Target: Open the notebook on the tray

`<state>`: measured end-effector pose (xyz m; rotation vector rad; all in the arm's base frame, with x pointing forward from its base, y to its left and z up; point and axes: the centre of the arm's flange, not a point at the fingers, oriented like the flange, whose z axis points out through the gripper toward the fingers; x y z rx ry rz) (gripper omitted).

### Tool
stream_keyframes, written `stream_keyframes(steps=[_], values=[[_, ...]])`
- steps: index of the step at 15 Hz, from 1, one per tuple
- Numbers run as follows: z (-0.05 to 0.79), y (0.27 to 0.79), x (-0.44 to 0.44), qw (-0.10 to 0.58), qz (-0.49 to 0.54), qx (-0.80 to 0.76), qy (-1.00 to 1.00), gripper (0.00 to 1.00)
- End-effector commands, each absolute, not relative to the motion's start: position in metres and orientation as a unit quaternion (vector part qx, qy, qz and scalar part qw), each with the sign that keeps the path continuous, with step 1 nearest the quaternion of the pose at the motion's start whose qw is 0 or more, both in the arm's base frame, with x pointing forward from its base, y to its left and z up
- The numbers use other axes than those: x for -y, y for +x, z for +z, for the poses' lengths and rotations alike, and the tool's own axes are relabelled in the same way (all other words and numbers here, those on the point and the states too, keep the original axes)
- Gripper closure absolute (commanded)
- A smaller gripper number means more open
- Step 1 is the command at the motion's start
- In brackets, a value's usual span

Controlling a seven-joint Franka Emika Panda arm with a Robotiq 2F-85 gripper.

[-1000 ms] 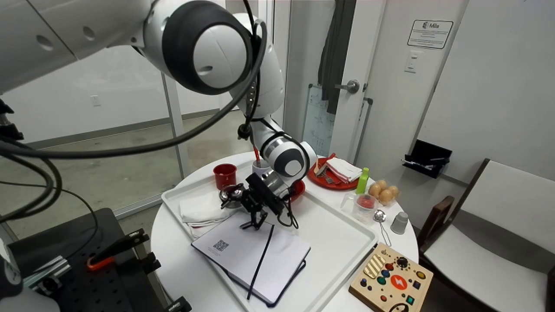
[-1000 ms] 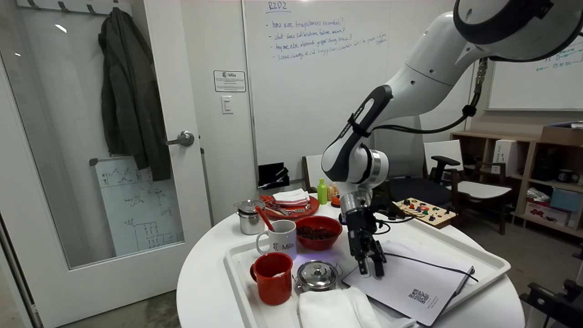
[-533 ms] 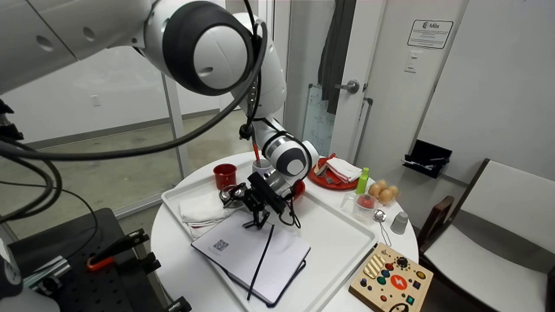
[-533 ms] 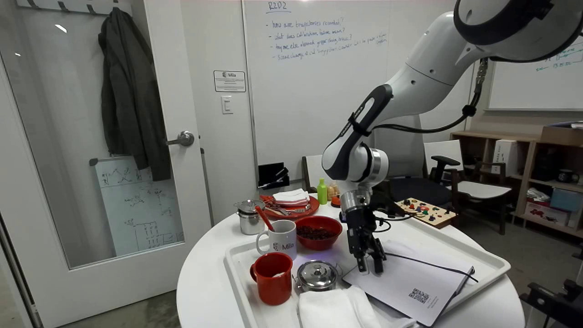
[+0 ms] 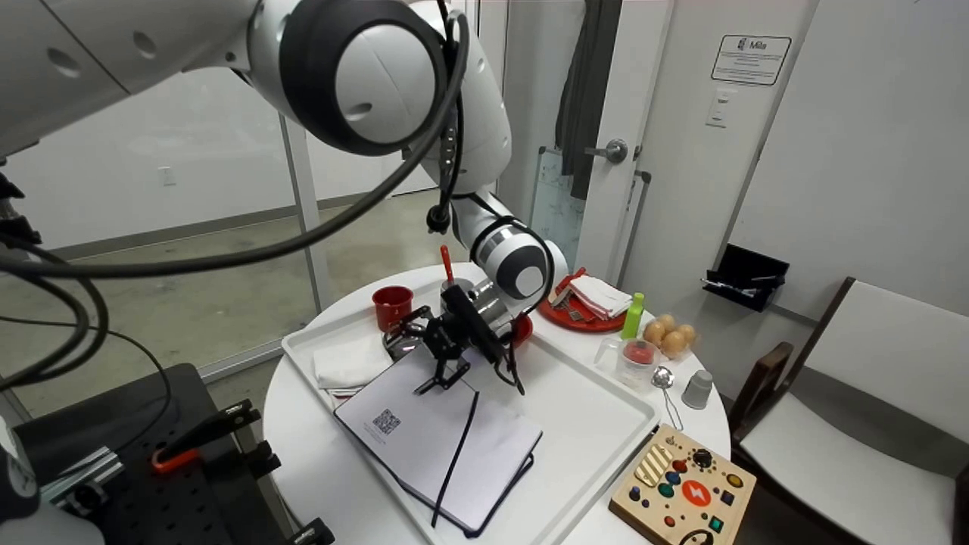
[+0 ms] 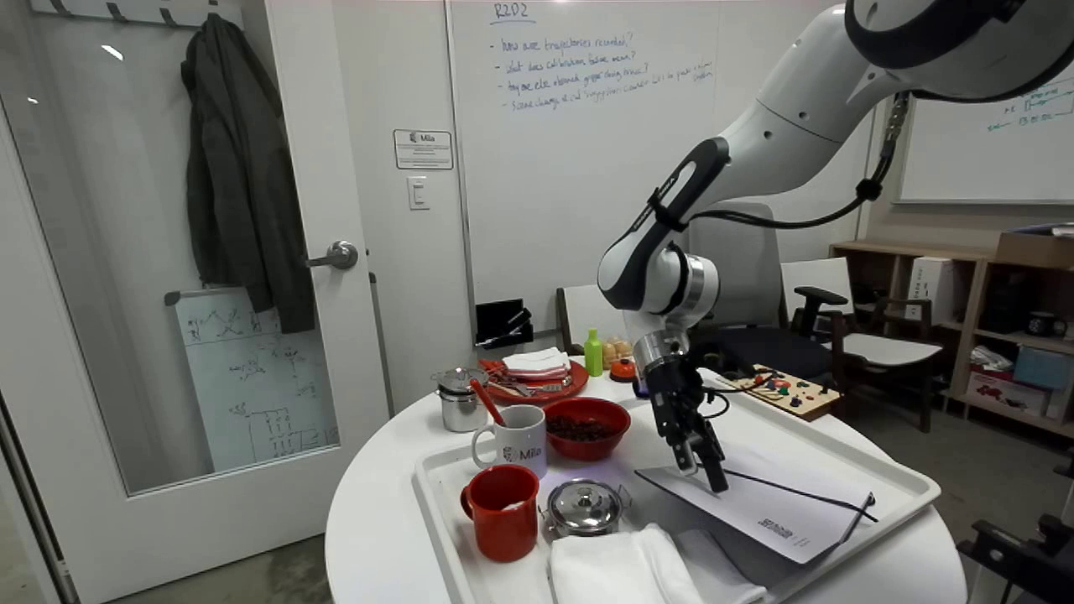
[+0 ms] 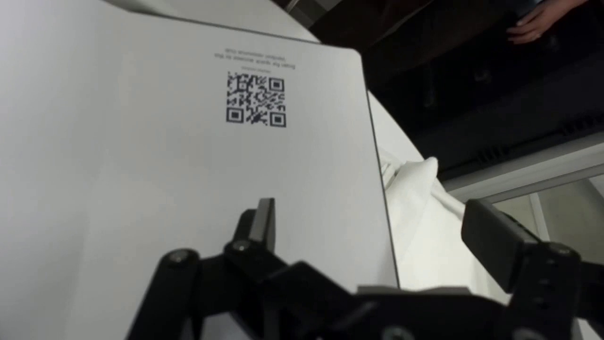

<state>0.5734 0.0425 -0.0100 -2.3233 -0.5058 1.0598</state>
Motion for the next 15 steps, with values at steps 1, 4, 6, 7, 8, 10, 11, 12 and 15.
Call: stream_keyframes(steps=[1,4,6,7,8,10,11,12,15], values=[[0.034,0.569,-0.033,0.291,0.417,0.209,-0.835,0.00],[0.059,0.568,-0.025,0.293,0.408,0.212,-0.838,0.00],[0.073,0.574,-0.018,0.283,0.364,0.200,-0.865,0.00],[0.079,0.578,-0.014,0.284,0.346,0.195,-0.872,0.00],[0.087,0.583,-0.008,0.282,0.321,0.187,-0.885,0.00],[0.071,0.598,-0.012,0.276,0.349,0.193,-0.875,0.00],[0.072,0.598,-0.011,0.276,0.349,0.192,-0.875,0.00],[0.070,0.597,-0.011,0.276,0.350,0.192,-0.874,0.00],[0.065,0.595,-0.015,0.277,0.355,0.193,-0.872,0.00]])
